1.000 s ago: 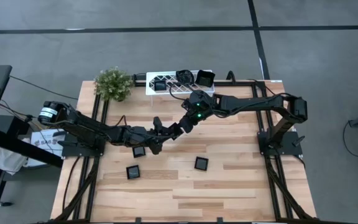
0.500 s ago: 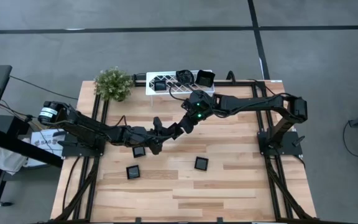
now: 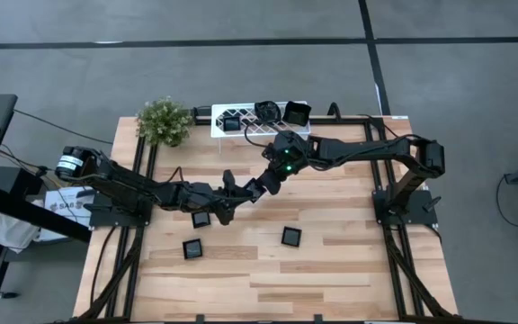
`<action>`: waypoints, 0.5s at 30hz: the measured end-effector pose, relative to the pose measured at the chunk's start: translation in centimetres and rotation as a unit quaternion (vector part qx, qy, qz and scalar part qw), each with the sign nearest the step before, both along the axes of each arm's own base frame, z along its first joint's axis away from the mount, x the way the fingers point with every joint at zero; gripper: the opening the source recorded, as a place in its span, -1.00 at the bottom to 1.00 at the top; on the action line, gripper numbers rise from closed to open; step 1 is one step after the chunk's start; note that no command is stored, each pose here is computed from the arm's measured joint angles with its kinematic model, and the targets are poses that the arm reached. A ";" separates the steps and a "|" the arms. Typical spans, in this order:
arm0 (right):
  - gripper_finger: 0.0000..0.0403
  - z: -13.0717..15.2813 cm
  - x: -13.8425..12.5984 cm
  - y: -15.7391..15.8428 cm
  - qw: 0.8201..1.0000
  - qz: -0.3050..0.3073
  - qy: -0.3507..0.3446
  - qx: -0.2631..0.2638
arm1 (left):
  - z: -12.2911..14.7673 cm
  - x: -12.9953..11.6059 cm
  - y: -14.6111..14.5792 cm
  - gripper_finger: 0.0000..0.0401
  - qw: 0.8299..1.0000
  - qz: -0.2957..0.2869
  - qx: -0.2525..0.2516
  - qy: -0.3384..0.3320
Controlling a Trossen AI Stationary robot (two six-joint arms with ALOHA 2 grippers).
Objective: Pick & Place Mini shaped plates
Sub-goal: Stack the black square plate on top of the black square plate on the shelf
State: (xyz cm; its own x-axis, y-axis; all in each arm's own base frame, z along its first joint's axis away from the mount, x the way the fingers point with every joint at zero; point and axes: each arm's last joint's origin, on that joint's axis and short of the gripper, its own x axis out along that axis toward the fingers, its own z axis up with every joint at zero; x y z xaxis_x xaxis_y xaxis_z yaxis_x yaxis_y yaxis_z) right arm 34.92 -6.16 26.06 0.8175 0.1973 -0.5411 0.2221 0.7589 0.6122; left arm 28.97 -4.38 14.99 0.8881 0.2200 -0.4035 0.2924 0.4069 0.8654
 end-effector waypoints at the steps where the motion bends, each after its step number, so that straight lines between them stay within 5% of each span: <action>1: -0.56 0.0 0.0 0.0 1.000 0.000 0.000 0.000 | 0.0 0.0 0.0 -0.56 1.000 0.000 0.000 0.000; 15: -0.17 0.0 -0.2 -1.2 1.000 -0.010 -0.002 -0.010 | 0.0 0.0 0.0 -0.56 1.000 0.000 0.000 0.000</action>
